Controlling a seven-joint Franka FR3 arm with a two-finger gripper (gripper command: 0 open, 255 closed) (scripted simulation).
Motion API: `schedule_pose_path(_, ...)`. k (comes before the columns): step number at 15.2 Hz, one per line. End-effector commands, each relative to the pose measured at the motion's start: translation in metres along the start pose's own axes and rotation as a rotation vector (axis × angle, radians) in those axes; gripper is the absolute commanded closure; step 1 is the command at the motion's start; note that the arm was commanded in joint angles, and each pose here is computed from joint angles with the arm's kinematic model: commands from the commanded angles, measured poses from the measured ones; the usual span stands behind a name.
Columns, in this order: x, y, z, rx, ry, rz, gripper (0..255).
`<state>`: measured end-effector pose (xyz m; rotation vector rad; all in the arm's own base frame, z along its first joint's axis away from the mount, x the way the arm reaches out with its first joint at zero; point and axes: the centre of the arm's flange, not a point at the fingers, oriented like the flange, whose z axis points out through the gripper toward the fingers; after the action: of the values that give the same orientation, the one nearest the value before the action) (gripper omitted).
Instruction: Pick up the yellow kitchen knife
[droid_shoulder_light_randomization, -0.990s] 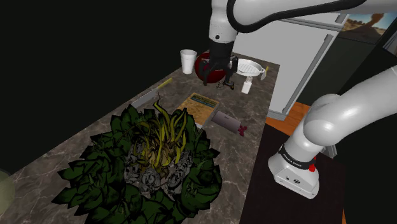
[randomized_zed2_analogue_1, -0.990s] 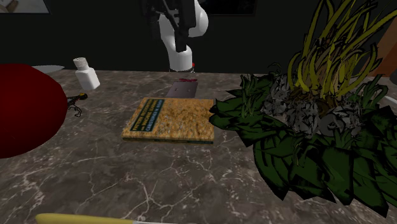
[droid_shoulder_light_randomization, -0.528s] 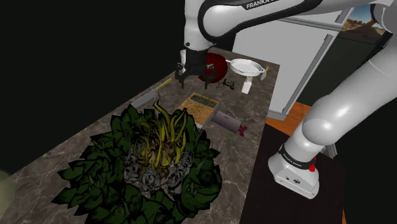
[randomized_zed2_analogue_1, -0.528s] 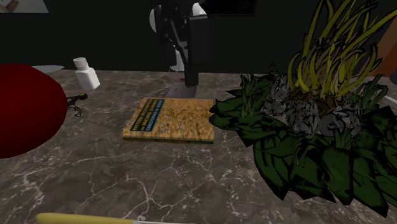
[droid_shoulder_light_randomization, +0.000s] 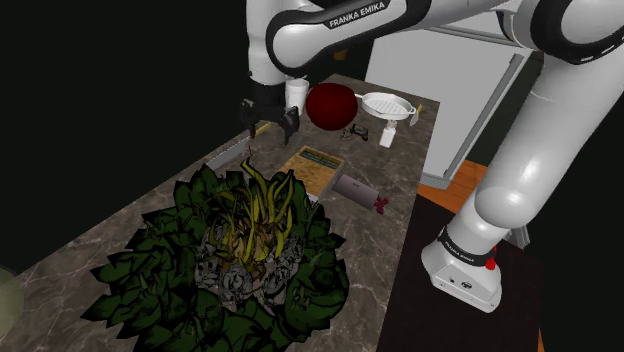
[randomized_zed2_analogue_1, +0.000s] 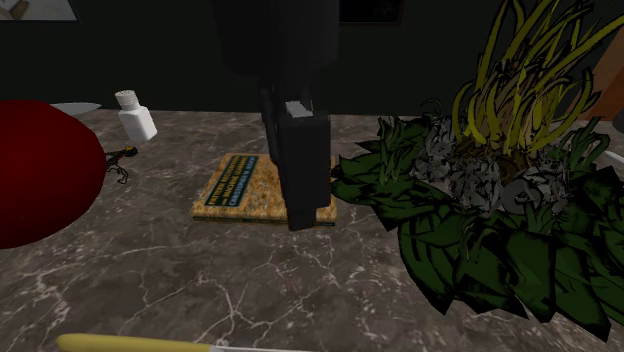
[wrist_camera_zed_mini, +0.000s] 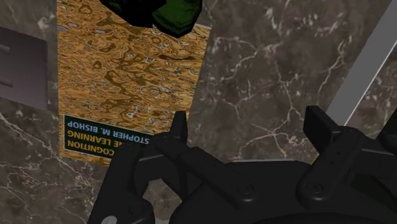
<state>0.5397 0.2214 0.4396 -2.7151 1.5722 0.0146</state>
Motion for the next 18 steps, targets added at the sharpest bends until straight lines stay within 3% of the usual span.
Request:
schedule_pose_path(1,0.006,-0.025,0.009,0.008,0.001,0.071,0)
schedule_pose_path(8,0.041,-0.102,0.035,0.035,0.005,0.301,0)
schedule_pose_path(18,0.043,-0.104,0.075,0.036,0.005,0.306,0)
